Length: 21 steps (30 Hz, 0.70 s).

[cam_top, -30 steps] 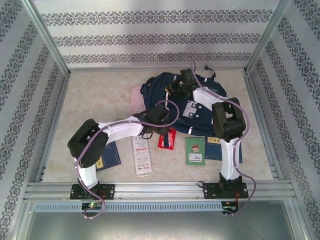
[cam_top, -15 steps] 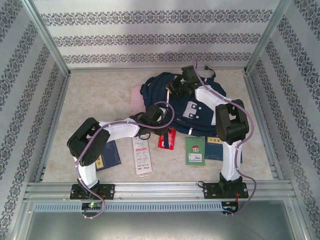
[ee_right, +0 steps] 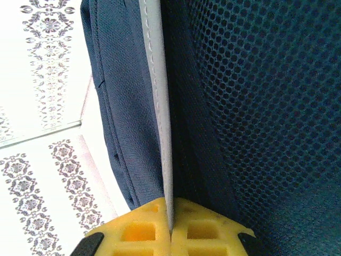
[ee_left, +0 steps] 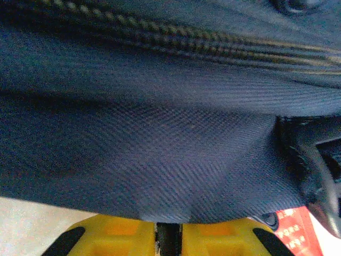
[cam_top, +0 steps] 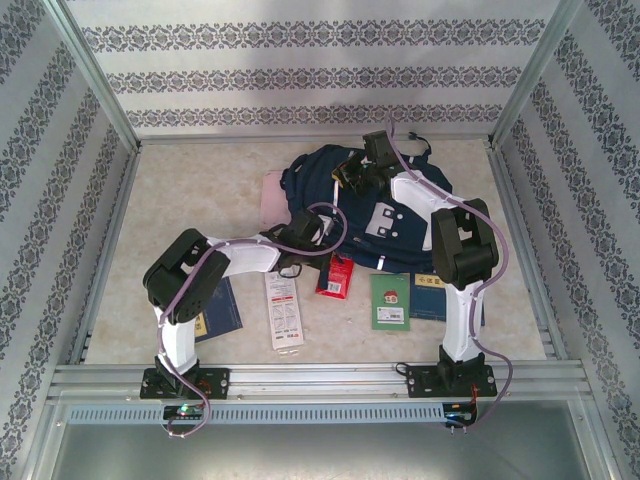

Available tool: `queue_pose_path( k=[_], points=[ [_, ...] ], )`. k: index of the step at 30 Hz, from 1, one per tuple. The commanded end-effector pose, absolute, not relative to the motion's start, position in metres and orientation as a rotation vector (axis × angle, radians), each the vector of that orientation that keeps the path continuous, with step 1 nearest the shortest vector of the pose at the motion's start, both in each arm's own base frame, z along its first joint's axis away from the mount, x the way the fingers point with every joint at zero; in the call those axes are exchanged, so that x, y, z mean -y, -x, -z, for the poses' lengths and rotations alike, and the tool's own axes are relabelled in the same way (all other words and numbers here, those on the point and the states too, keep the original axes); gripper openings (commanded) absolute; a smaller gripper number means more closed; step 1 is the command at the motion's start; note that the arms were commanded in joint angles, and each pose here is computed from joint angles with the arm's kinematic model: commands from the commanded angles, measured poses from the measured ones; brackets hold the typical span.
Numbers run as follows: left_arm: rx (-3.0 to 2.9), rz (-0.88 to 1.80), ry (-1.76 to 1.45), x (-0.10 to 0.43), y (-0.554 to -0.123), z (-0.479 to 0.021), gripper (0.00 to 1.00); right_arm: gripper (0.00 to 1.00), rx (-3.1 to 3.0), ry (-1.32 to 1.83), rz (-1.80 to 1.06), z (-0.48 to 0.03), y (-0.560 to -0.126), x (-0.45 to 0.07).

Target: Pack the student bag

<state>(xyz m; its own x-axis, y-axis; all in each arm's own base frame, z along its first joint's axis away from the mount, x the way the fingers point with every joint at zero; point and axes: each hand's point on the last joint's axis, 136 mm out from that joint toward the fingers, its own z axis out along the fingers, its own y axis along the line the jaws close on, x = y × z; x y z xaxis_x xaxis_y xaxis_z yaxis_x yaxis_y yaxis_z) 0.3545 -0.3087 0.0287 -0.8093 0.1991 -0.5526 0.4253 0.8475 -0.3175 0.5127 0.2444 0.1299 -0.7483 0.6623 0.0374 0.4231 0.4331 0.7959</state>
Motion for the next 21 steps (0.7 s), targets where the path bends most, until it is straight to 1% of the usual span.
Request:
queue_pose_path(
  k=[1, 11, 12, 13, 14, 16, 19, 21],
  points=[
    [-2.501, 0.595, -0.493, 0.307, -0.356, -0.030, 0.15, 0.00, -2.412, -0.833, -1.268, -0.160, -0.500, -0.258],
    [-2.436, 0.532, -0.503, 0.283, -0.344, -0.079, 0.05, 0.00, -2.481, -0.682, -0.983, -0.162, -0.487, -0.219],
    [-2.429, 0.539, -0.500, 0.282, -0.343, -0.084, 0.05, 0.02, -2.484, -0.670, -0.958, -0.163, -0.485, -0.215],
    [-2.421, 0.550, -0.497, 0.282, -0.341, -0.089, 0.04, 0.06, -2.483, -0.660, -0.933, -0.166, -0.483, -0.210],
    [-2.416, 0.556, -0.497, 0.282, -0.340, -0.091, 0.04, 0.12, -2.486, -0.646, -0.913, -0.167, -0.481, -0.208],
    [-2.409, 0.571, -0.502, 0.282, -0.337, -0.097, 0.01, 0.30, -2.492, -0.615, -0.878, -0.171, -0.476, -0.203],
    [-2.399, 0.594, -0.508, 0.283, -0.335, -0.103, 0.00, 0.44, -2.496, -0.594, -0.842, -0.178, -0.465, -0.193],
    [-2.395, 0.619, -0.506, 0.285, -0.333, -0.107, 0.00, 0.49, -2.498, -0.586, -0.799, -0.186, -0.453, -0.185]
  ],
)
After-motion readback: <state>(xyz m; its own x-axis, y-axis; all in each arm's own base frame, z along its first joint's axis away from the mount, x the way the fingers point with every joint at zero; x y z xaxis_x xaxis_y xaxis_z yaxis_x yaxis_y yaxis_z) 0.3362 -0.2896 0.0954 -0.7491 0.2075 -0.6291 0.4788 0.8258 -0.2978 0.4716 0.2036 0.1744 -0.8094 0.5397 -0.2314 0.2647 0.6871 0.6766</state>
